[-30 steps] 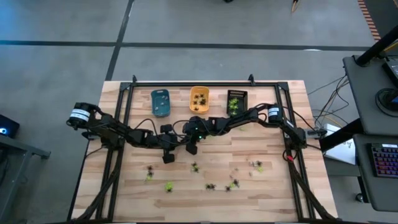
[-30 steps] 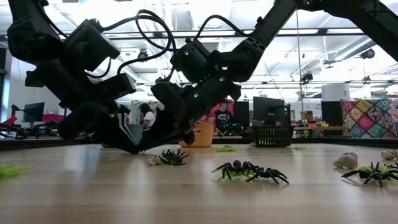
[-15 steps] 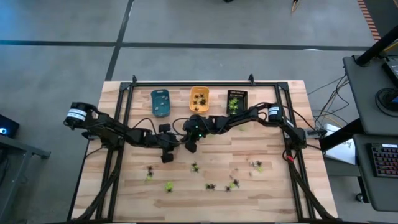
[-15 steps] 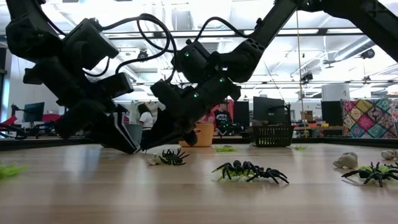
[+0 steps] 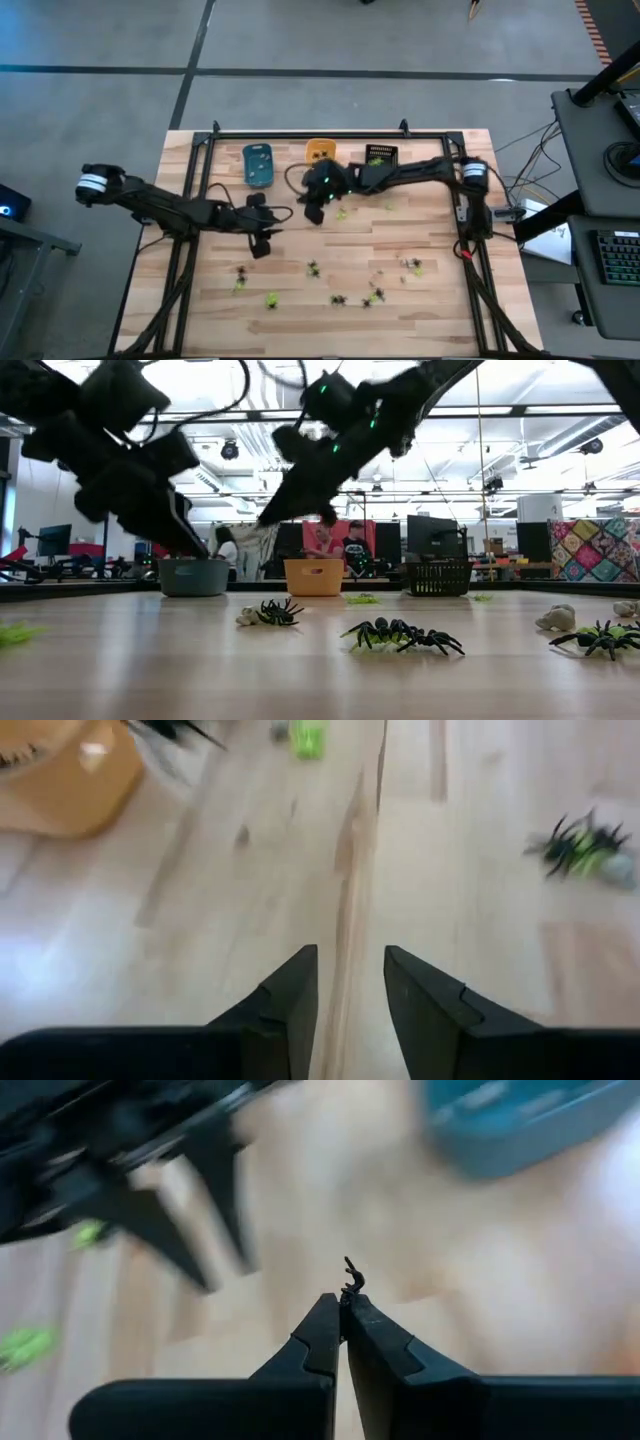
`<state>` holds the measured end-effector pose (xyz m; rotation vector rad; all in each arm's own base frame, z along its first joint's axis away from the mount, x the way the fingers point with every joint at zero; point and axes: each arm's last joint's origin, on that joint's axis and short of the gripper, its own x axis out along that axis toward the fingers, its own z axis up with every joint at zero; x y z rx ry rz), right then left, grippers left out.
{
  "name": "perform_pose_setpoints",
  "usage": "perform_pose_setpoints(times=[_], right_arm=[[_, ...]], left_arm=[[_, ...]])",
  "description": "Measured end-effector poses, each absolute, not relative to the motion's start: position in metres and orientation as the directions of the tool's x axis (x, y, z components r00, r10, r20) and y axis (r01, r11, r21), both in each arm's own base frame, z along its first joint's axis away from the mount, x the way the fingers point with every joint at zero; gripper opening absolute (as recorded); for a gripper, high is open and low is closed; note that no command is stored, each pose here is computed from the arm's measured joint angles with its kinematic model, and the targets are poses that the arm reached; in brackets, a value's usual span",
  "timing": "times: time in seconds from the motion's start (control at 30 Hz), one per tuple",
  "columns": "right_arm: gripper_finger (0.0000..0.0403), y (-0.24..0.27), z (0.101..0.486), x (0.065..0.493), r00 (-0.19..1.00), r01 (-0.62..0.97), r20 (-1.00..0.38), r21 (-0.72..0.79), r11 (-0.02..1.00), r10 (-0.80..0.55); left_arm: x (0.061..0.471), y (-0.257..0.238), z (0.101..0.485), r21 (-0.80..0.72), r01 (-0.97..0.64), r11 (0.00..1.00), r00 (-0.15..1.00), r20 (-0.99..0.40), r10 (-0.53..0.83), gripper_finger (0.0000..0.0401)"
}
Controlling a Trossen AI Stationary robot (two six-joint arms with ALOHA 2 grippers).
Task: Sort Halloween decoration
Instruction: Put the black spider toy into the orange bin
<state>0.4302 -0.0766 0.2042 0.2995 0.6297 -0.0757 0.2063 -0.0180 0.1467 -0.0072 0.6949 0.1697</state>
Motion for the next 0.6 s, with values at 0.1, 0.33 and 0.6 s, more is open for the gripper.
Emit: perform_pose_setpoints(times=[0.1, 0.33, 0.6], right_arm=[[0.0009, -0.093, 0.231, 0.414, 0.796, 0.269, -0.589, 0.134, 0.954, -0.142], [0.0009, -0.15, 0.247, 0.386, 0.718, 0.471, -0.595, 0.035, 0.881, -0.361], [0.0009, -0.201, 0.205, 0.379, 0.629, 0.583, -0.659, 0.051, 0.811, -0.412]], left_arm=[[0.204, -0.018, 0.156, 0.038, -0.162, 0.986, 0.784, -0.602, 0.152, 0.0098], [0.201, -0.017, 0.171, 0.014, -0.171, 0.985, 0.83, -0.536, 0.152, 0.0098], [0.21, -0.018, 0.197, 0.013, -0.2, 0.98, 0.809, -0.562, 0.172, 0.0098]])
